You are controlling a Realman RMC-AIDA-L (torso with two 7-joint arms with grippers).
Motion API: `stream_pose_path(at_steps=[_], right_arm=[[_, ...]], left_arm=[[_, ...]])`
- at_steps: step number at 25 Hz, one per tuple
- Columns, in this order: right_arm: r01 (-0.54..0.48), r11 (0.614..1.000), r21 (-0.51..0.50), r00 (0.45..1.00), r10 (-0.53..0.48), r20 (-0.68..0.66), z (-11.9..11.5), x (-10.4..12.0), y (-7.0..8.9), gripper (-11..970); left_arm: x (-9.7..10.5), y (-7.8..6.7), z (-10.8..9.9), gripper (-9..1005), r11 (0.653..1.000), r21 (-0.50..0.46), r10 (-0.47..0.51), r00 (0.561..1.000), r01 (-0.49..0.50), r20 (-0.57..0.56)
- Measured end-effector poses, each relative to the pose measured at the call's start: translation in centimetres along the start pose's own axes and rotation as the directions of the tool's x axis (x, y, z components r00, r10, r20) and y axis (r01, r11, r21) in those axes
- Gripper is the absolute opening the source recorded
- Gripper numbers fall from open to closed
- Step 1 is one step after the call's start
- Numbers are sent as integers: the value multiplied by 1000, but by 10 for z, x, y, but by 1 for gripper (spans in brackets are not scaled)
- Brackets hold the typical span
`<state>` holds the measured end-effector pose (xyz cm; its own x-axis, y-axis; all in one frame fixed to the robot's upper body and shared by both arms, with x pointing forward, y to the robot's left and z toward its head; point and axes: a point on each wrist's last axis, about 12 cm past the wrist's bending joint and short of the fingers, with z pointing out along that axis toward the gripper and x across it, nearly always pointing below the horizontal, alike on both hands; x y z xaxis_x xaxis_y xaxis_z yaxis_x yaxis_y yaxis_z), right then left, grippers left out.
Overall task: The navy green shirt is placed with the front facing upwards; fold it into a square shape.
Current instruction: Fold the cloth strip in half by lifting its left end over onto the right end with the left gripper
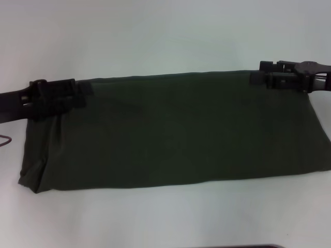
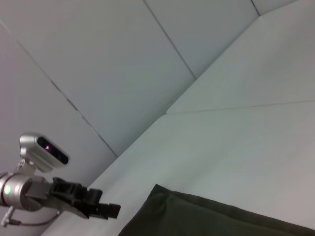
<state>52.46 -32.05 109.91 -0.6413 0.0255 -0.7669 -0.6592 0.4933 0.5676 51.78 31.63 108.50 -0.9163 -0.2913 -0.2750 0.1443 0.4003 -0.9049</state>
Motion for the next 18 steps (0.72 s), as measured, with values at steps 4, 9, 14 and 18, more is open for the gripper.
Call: stream_pose_path(at_steps=[4, 9, 14, 18], right_arm=[[-46, 999, 6, 999, 46, 4, 0, 0, -1, 927], [-89, 996, 17, 996, 89, 0, -5, -1, -2, 927], [-114, 993, 30, 993, 114, -2, -10, -2, -4, 927], [-128, 991, 38, 992, 128, 0, -12, -1, -5, 927]], left_arm=[[0, 6, 0, 567, 998, -52, -20, 1000, 20, -7], [-4, 9, 5, 567, 990, -127, -63, 998, 59, -29], [-10, 8, 7, 566, 985, -162, -72, 996, 63, -51], [-12, 12, 9, 566, 974, -214, -88, 994, 72, -65]])
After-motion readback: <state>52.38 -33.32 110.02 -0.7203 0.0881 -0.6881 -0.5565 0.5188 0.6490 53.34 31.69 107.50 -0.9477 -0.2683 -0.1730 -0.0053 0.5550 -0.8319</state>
